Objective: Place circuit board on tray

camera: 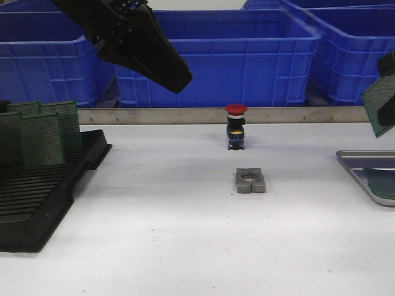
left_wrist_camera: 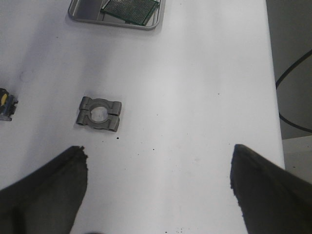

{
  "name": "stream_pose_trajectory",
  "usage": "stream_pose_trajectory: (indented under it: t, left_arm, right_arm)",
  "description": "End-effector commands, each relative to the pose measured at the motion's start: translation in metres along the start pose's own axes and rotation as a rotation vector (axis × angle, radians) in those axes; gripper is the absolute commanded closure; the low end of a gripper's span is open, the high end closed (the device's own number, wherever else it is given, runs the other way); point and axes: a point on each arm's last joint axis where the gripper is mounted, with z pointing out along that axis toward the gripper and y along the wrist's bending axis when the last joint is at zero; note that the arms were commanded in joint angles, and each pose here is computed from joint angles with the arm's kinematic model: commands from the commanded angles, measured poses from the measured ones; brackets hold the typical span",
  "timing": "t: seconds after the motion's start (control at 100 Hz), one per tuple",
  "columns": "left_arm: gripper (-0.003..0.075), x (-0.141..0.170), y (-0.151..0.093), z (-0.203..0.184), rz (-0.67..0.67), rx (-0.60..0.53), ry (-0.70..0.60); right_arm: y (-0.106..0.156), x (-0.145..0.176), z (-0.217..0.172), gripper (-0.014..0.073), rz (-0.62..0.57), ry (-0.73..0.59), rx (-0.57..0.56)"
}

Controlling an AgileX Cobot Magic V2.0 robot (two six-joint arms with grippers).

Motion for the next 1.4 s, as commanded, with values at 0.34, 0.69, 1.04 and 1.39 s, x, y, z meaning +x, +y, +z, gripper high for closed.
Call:
stream_pose_trajectory:
  t: [0.34, 0.69, 1.04, 1.39]
  left_arm:
    - [0.0153, -0.022, -0.008, -0.020, 0.015, -0.021, -0.085]
    - [0.0204, -0.021, -0.009, -0.020, 0.013, 0.000, -0.081]
    - [0.0741, -0.005, -0.002, -0.042, -0.159, 0.039, -0.071]
    - [0.0741, 0.001, 0.005, -0.096, -0.295, -0.197, -0.105]
  right_arm:
    - [-0.018, -0.009, -0.002, 0.0158, 0.064, -0.042, 0.057]
    - [-0.014, -0.010, -0.005, 0.0049, 0.042, -0.037, 0.030]
    - [0.007, -0.017, -0.032, 0.0652, -0.127, -0.065, -0.052]
    - [0.034, -0.030, -0.072, 0.0655, -0.223, -0.211, -0.050]
